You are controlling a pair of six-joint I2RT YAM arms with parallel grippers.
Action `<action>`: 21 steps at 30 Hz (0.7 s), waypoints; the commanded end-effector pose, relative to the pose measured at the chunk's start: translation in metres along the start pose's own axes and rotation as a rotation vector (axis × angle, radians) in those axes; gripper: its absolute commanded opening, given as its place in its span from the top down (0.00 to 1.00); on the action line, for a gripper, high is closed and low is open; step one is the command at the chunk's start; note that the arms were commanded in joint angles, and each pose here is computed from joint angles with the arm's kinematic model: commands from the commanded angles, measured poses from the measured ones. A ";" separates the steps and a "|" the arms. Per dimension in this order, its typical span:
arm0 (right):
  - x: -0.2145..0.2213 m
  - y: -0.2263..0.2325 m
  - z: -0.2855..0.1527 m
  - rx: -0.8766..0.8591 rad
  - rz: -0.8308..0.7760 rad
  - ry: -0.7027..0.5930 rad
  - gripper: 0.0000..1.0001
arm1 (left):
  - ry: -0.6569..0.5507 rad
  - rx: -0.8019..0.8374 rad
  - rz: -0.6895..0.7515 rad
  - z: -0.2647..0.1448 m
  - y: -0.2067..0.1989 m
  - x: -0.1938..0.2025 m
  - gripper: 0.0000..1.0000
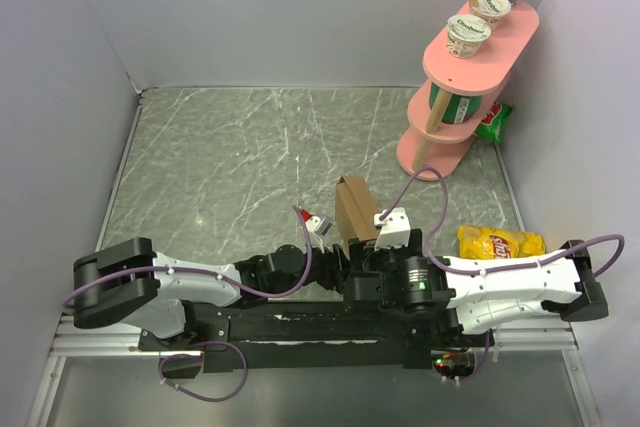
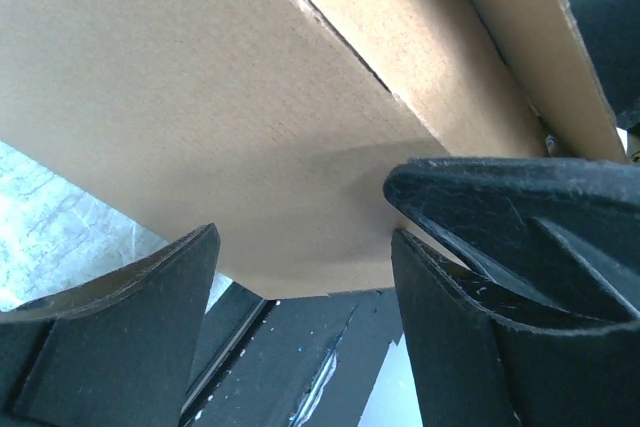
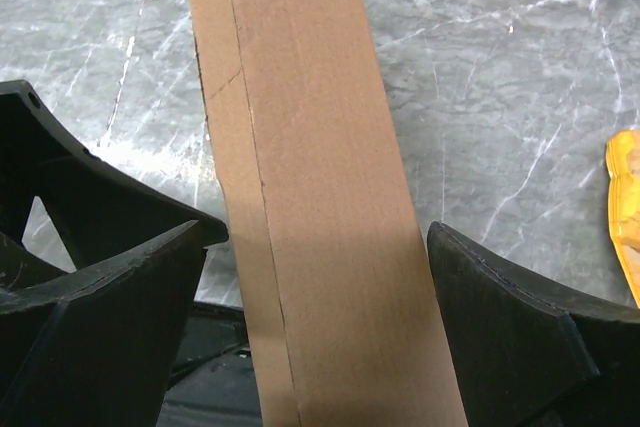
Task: Fold the paper box
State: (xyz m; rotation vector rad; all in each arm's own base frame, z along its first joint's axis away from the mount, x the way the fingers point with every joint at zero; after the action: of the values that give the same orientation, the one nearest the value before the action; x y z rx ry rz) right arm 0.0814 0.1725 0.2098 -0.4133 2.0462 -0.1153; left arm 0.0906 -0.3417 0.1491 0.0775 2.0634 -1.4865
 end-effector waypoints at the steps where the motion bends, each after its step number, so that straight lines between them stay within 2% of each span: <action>1: -0.010 0.024 -0.014 -0.103 0.103 0.052 0.00 | -0.122 0.170 -0.057 0.002 -0.037 -0.035 0.24; 6: -0.038 0.016 -0.030 -0.168 0.095 0.012 0.00 | -0.145 0.171 -0.033 -0.009 -0.027 -0.052 0.23; 13: -0.059 0.000 -0.038 -0.174 0.056 -0.015 0.00 | -0.145 0.147 0.005 -0.016 -0.021 -0.070 0.20; 17: -0.047 -0.008 -0.029 -0.183 0.069 -0.001 0.00 | -0.134 0.182 0.041 -0.013 -0.023 -0.074 0.21; 21: -0.035 -0.005 -0.015 -0.268 0.182 -0.006 0.01 | -0.103 0.209 0.054 -0.003 -0.028 -0.073 0.23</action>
State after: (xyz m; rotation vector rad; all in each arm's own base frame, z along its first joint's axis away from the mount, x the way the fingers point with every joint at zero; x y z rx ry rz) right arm 0.0803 0.1766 0.2561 -0.4377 2.0963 0.1251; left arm 0.1386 -0.3140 0.1836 0.0407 1.9079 -1.5348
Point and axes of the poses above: each gripper's point midway between its finger pads, its own z axis out along the fingers, its own y axis along the line the jaws close on, x = y × z, the point moved 6 cm from there along -z, back along the fingers, and after that the axes turned 14 degrees about -z, right-handed, at the moved point
